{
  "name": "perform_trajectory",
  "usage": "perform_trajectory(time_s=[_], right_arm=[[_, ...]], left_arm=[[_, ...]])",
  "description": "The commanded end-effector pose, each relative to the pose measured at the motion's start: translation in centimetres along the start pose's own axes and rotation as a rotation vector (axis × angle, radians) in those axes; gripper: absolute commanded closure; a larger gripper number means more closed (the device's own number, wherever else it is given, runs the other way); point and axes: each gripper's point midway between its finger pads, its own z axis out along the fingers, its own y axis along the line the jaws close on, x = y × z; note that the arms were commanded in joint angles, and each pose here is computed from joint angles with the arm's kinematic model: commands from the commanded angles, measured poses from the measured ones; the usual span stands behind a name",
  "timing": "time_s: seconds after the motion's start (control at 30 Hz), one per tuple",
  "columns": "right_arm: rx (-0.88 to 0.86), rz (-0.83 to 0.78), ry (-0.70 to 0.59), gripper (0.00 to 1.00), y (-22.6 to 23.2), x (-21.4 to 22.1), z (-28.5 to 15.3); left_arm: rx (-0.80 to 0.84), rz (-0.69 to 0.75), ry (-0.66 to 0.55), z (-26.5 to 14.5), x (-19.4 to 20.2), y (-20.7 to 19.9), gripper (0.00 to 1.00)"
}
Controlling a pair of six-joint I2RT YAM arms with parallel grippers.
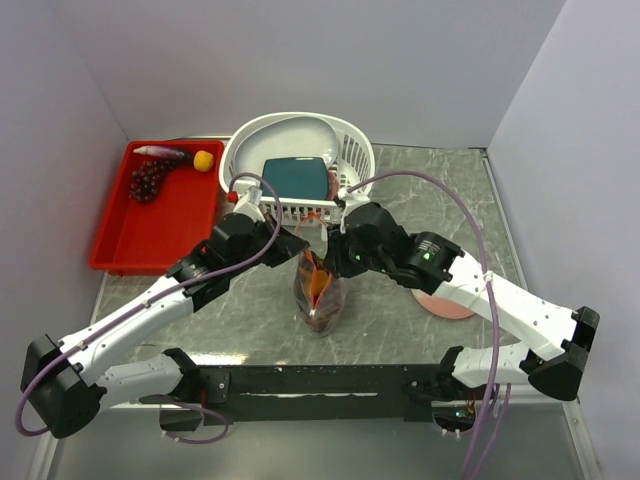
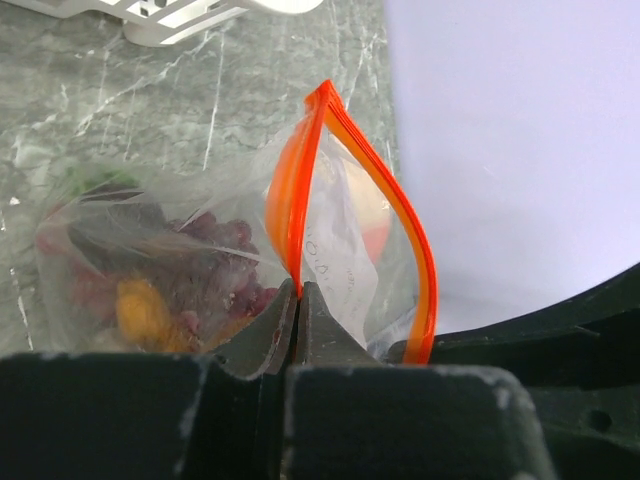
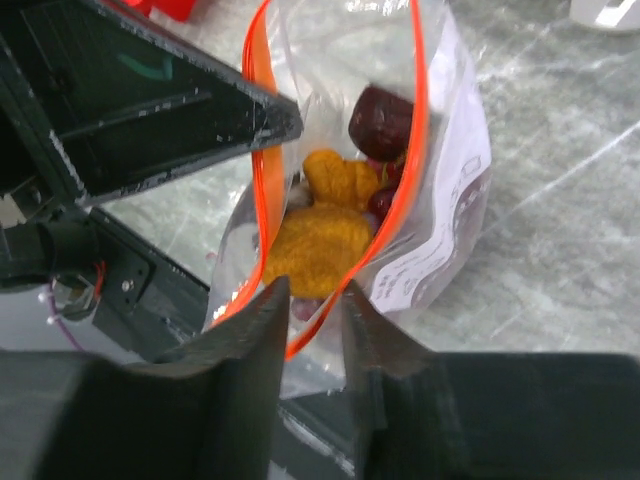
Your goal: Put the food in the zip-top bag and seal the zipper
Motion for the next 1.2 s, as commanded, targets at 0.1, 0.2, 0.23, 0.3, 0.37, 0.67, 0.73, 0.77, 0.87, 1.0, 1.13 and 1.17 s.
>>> perform_trajectory(time_s=[0.1, 0.2, 0.23, 0.3, 0.37, 0.67, 0.73, 0.77, 0.87, 1.0, 1.13, 1.17], right_arm=[[-0.023, 0.04, 0.046, 0.51, 0.3, 0.2, -3.5], [-0.049, 0.068, 0.067, 0.49, 0.7, 0.7, -4.8], [-0.059, 0.078, 0.066, 0.48, 0.8, 0.6, -5.3], [-0.064, 0.088, 0.088, 0.48, 0.8, 0.9, -6.2], [-0.082, 0.092, 0.12, 0.48, 1.1, 1.5, -6.8], [-0.23, 0.192, 0.271, 0.48, 3.4, 5.3, -7.0], [-0.251, 0.224, 0.273, 0.47, 3.9, 5.3, -6.7], [-0.255, 0.233, 0.28, 0.47, 4.0, 5.4, -6.6], [-0.279, 0.269, 0.305, 0.48, 4.6, 5.7, -6.2], [-0.293, 0.305, 0.314, 0.48, 4.9, 5.7, -5.8], [-0.296, 0.324, 0.34, 0.49, 4.7, 6.3, -5.4], [-0.29, 0.328, 0.342, 0.5, 4.6, 6.3, -5.3]], left_arm=[[0.1, -0.006, -0.033, 0.3, -0.7, -2.4, 0.99], [0.1, -0.004, -0.015, 0.6, -0.3, -2.5, 0.99], [0.101, -0.004, -0.01, 0.6, -0.3, -2.5, 0.99], [0.125, -0.001, -0.018, 0.7, -0.4, -3.1, 0.99], [0.127, 0.001, -0.02, 0.8, -0.5, -3.2, 0.99], [0.136, 0.009, 0.0, 1.4, 0.0, -3.5, 0.99], [0.14, 0.009, 0.008, 1.6, 0.2, -3.7, 0.99], [0.14, 0.006, 0.011, 1.6, 0.3, -3.7, 0.99], [0.143, 0.008, 0.012, 1.7, 0.4, -3.7, 0.99], [0.141, 0.012, 0.015, 1.8, 0.4, -3.7, 0.99], [0.139, 0.014, 0.017, 1.9, 0.5, -3.7, 0.99], [0.138, 0.013, 0.018, 1.9, 0.5, -3.6, 0.99]])
